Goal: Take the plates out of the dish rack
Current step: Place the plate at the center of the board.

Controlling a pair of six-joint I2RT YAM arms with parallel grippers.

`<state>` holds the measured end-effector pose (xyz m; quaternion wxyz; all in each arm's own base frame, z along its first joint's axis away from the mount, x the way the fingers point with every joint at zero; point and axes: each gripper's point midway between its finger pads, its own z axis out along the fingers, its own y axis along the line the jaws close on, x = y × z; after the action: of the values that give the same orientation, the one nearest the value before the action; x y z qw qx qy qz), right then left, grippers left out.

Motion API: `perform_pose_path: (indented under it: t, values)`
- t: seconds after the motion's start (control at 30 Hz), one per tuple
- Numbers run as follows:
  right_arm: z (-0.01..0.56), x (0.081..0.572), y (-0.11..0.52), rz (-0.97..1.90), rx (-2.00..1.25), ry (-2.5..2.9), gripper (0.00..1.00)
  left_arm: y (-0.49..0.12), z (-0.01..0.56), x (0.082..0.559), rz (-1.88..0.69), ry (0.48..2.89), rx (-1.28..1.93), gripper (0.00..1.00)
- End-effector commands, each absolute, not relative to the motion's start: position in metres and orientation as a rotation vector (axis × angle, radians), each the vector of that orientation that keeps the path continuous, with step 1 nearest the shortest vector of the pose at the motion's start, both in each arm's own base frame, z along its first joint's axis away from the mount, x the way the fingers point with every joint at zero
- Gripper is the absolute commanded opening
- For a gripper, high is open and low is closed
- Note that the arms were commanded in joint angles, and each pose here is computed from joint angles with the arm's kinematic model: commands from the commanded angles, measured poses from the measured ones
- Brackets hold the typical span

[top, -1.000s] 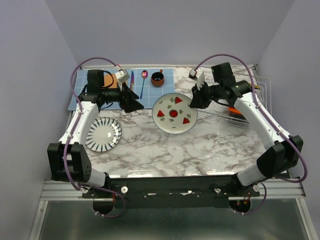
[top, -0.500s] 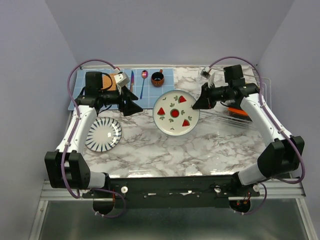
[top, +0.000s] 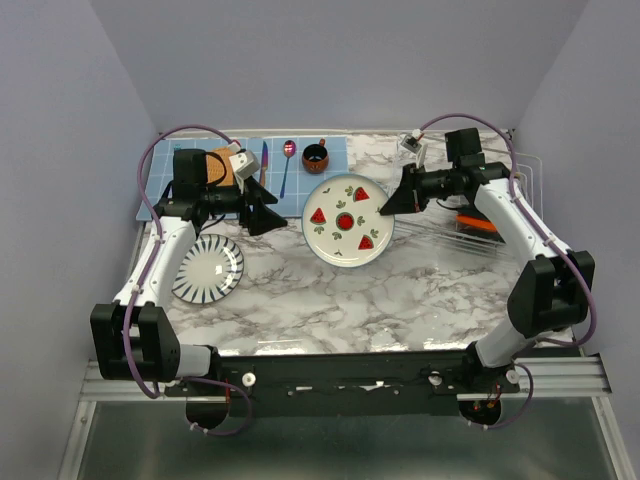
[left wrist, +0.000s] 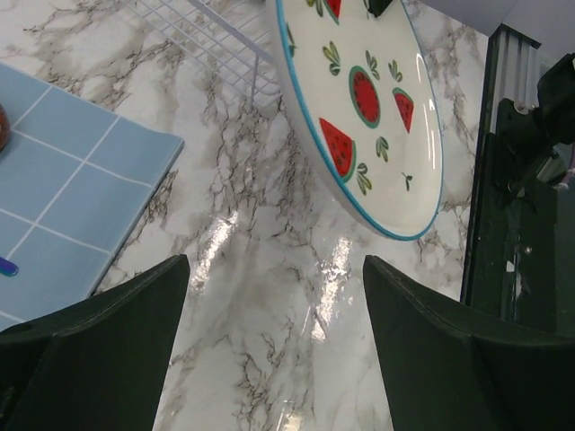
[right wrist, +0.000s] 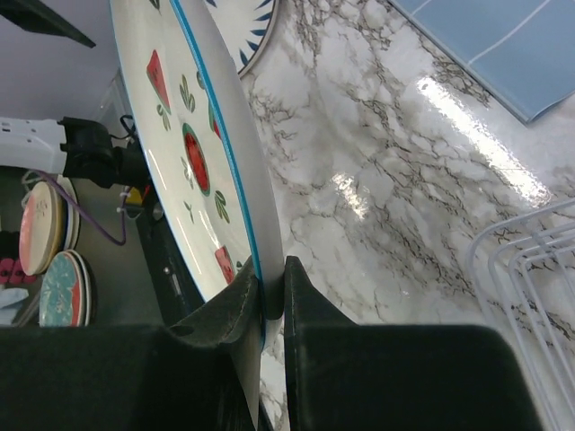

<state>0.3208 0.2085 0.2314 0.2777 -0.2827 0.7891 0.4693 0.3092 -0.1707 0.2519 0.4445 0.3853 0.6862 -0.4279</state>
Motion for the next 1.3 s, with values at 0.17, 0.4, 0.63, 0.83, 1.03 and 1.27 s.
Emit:
perform_pose_path:
  t: [0.17,0.4,0.63,0.83,1.03,1.27]
  values:
    - [0.251,0.354,0.223,1.371,-0.757,2.061,0.01,-0.181,0.264,0.31,-1.099,1.614,0.981,0.86]
    - [0.257,0.35,0.225,1.403,-0.78,2.028,0.01,-0.196,0.256,0.32,-1.251,1.548,0.992,0.84]
    - [0.272,0.35,0.227,1.41,-0.802,1.982,0.01,-0.21,0.253,0.341,-1.29,1.555,0.965,0.83]
    - [0.281,0.349,0.23,1.404,-0.819,1.952,0.01,-0.219,0.246,0.352,-1.309,1.575,0.958,0.82]
    - [0.279,0.351,0.23,1.4,-0.821,1.954,0.01,-0.226,0.252,0.358,-1.355,1.561,0.939,0.77]
    - [0.279,0.363,0.233,1.359,-0.846,1.926,0.01,-0.233,0.264,0.355,-1.521,1.564,0.815,0.72]
